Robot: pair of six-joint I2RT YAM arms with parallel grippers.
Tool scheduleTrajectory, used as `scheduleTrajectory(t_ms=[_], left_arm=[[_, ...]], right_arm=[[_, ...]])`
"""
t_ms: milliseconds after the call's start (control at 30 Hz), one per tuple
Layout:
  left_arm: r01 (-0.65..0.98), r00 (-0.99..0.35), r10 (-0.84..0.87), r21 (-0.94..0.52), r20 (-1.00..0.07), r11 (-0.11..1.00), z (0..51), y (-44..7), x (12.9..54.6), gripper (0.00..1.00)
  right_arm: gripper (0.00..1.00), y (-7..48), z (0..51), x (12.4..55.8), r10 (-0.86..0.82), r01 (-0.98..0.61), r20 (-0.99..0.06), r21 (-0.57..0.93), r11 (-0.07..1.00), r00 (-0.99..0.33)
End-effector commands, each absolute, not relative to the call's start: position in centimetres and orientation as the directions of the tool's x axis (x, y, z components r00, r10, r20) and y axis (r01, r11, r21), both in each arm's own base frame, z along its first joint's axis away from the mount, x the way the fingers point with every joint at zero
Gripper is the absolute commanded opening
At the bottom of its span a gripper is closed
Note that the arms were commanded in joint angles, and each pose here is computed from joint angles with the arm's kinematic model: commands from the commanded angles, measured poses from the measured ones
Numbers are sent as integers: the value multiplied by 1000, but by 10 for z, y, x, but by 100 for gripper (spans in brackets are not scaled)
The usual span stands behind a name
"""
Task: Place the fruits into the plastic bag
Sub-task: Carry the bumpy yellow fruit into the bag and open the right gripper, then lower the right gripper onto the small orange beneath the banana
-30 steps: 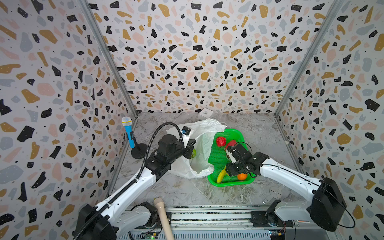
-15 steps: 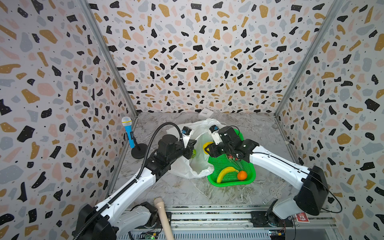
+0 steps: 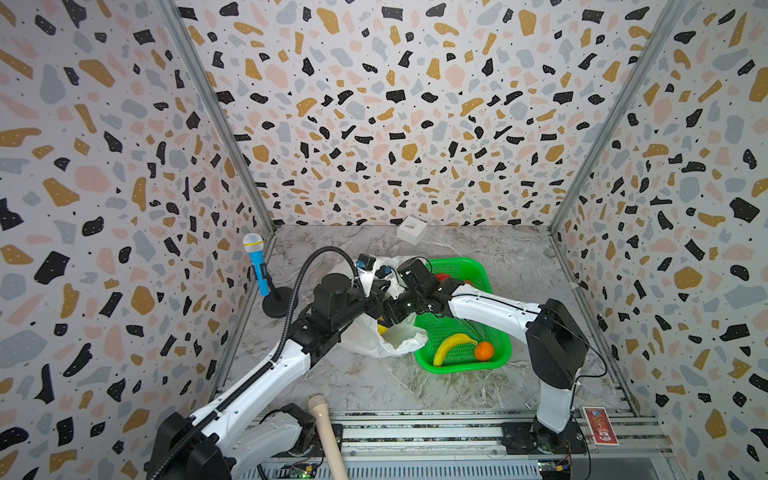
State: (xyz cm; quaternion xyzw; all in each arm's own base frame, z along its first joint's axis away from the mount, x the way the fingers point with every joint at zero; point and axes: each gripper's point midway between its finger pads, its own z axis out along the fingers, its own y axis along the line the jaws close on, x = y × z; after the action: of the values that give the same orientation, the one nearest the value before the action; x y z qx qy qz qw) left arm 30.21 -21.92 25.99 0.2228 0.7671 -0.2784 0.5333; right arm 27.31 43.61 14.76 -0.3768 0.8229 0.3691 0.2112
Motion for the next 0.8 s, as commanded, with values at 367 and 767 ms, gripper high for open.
scheduleTrajectory(t_ms=[367,767], left_arm=[[653,-265,4,-176,-964,737,282,-220,303,0],[644,-260,21,-157,-965,749,277,-219,308,0]], right_arm=[[91,399,204,292,-354,-770,-749,314,555,-560],[90,263,228,270,-195,-573,-787,232,786,-586]])
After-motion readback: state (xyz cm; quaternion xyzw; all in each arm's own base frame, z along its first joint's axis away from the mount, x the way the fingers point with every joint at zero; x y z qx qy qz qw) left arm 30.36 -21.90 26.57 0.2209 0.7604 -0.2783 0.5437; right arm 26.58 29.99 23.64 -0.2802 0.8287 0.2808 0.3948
